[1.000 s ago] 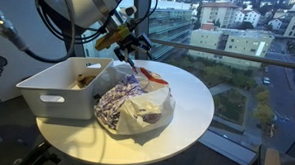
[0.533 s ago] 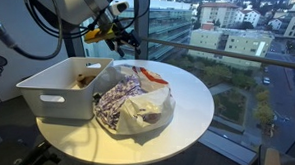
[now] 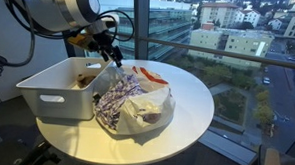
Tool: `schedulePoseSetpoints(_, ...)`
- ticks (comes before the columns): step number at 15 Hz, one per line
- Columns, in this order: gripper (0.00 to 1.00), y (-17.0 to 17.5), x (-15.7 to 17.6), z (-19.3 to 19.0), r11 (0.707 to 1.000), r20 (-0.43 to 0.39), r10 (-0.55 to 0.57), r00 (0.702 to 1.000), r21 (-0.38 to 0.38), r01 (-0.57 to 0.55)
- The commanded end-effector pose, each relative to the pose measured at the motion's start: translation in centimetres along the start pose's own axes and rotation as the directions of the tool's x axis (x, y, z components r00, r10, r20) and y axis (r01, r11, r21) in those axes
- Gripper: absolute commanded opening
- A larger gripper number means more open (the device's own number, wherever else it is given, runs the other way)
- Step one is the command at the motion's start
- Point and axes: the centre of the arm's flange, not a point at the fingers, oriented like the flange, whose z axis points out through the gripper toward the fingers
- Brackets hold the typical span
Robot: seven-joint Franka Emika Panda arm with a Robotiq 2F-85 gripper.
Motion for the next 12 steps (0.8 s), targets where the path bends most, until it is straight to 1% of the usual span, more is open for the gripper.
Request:
schedulePoseSetpoints(1, 1.0, -0.3, -2.2, 0.3, 0.994, 0.022, 0.102, 0.995, 0.035, -0.103)
schedulePoseSetpoints(3, 1.0, -0.1, -3.4, 1.2, 0.992, 0.039, 0.126, 0.991, 0.009, -0.126)
schedulePoseSetpoints(4, 1.0, -0.1, -4.0, 1.7, 0.99, 0.052, 0.137, 0.989, 0.012, -0.138)
schedulePoseSetpoints(7, 1.0, -0.1, -5.5, 3.8, 0.993, 0.03, 0.112, 0.993, 0.019, -0.112)
schedulePoseSetpoints(8, 1.0, -0.1, -5.9, 4.5, 0.994, 0.011, 0.103, 0.995, 0.027, -0.103)
schedulePoseSetpoints(11, 1.0, 0.3, -6.6, 5.9, 0.999, -0.069, 0.045, 0.997, -0.024, -0.046)
schedulePoseSetpoints(12, 1.0, 0.6, -6.6, 6.0, 0.998, -0.091, 0.023, 0.996, -0.055, -0.028)
